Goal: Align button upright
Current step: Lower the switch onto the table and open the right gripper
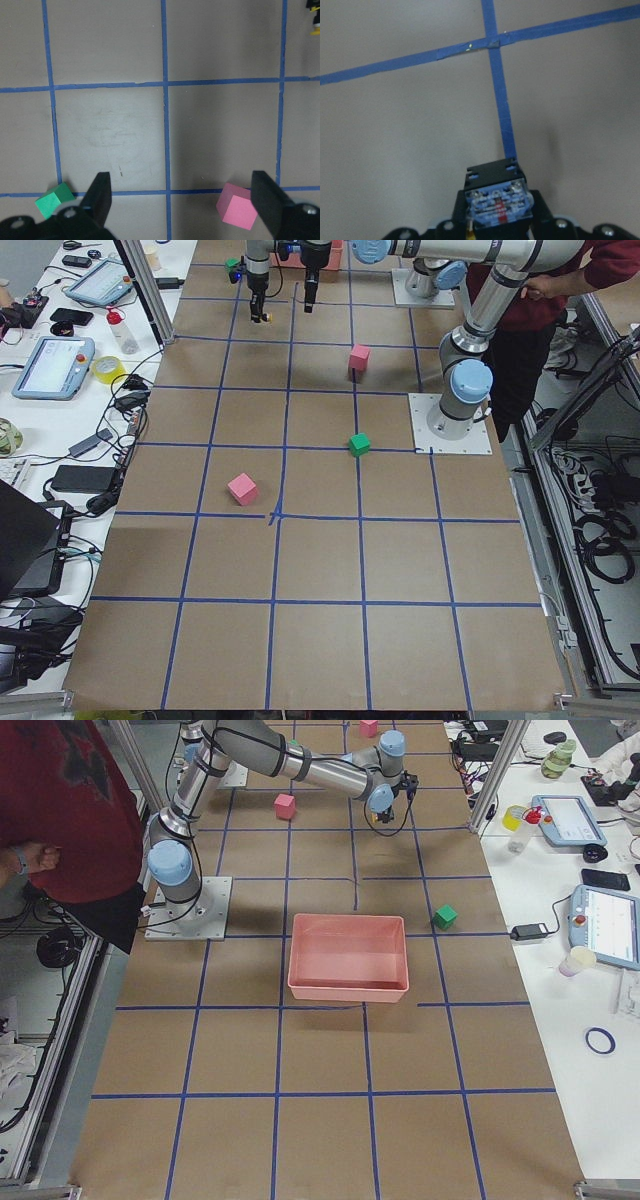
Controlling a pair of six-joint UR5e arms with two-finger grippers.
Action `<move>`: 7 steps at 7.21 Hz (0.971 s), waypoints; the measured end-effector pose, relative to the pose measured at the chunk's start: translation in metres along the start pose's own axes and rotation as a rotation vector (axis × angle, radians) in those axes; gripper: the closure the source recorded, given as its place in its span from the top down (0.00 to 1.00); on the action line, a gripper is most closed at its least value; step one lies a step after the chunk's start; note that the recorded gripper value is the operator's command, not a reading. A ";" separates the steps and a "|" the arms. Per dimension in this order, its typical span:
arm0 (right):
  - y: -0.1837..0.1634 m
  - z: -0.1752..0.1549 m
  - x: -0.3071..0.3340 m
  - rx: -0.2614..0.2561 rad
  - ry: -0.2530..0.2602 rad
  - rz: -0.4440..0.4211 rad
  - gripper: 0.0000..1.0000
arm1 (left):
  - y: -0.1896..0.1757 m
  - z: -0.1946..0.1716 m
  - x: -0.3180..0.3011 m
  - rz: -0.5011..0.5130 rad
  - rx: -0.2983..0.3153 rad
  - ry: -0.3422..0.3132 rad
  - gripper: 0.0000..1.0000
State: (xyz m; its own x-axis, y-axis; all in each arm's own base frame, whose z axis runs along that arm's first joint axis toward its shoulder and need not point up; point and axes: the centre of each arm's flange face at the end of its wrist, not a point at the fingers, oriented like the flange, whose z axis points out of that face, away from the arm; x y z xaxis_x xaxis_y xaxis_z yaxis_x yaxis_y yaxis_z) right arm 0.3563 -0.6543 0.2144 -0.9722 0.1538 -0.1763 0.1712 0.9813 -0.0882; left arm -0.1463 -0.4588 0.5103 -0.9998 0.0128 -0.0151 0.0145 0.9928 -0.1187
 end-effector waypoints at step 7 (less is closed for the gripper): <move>0.019 -0.040 0.002 0.023 -0.005 0.015 1.00 | 0.007 0.005 0.001 0.001 -0.003 0.000 1.00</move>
State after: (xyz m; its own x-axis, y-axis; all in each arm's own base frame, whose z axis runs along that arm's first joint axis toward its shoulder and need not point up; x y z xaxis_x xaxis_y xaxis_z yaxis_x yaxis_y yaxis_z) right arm 0.3516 -0.6309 0.2518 -0.9688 0.1675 -0.1827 0.1892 0.9759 -0.1086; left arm -0.1468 -0.4520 0.5043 -0.9998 0.0140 -0.0151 0.0156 0.9932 -0.1154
